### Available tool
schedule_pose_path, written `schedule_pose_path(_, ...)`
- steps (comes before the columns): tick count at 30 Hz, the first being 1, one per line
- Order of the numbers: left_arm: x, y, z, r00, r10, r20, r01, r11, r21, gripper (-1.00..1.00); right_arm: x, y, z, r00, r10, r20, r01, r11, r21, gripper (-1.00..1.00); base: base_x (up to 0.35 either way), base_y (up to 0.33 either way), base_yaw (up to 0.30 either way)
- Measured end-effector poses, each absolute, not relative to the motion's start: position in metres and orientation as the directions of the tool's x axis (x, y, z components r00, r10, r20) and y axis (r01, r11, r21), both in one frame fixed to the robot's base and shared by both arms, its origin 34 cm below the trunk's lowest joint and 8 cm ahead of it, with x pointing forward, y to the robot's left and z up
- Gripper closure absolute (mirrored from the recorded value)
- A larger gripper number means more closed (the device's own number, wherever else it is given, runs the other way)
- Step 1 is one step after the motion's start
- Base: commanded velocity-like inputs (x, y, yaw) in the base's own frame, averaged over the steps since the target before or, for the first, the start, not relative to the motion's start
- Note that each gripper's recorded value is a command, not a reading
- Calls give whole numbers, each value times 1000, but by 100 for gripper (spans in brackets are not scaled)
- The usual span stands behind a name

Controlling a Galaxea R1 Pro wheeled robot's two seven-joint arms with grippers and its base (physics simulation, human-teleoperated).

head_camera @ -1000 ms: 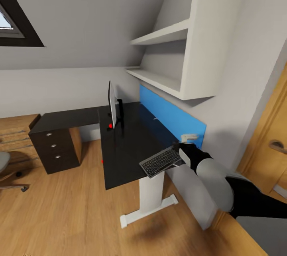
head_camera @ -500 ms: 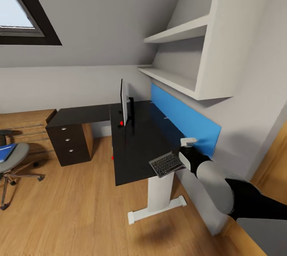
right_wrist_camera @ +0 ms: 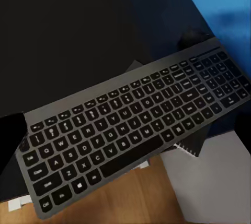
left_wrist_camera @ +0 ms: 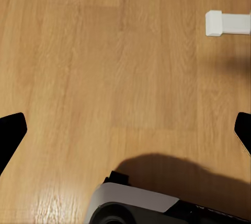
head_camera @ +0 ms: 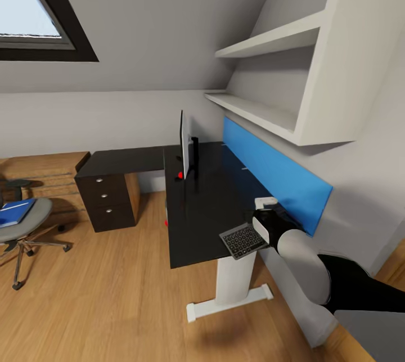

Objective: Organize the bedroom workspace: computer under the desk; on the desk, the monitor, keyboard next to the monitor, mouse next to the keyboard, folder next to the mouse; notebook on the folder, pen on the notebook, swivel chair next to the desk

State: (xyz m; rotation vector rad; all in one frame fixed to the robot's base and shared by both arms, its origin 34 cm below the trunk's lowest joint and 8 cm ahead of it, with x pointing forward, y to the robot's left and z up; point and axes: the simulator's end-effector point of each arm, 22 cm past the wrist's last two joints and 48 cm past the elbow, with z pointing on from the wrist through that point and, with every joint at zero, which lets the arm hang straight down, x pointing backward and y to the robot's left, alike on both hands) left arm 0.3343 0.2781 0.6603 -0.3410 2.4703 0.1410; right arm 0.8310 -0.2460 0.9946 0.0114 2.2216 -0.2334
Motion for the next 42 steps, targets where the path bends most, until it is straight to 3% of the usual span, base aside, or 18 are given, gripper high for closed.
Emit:
schedule_pose_path(24,334,281,660,-765,-211,-609,-281,959,21,-100,832,-263,987,-620,-70,-781,1,996,-90,-100,315,0,1)
schedule_pose_path(33,339,287,663,-758,-207,-619,-282,959,24,-100,833,-277,989,-614,-68,-787,8,996,-92,-100,48,0,0)
schedule_pose_path(42,343,293,665,-752,-205,-627,-286,958,30,-100,842,-273,1002,-531,-148,-834,-121,988,-98,-100,1,0,0)
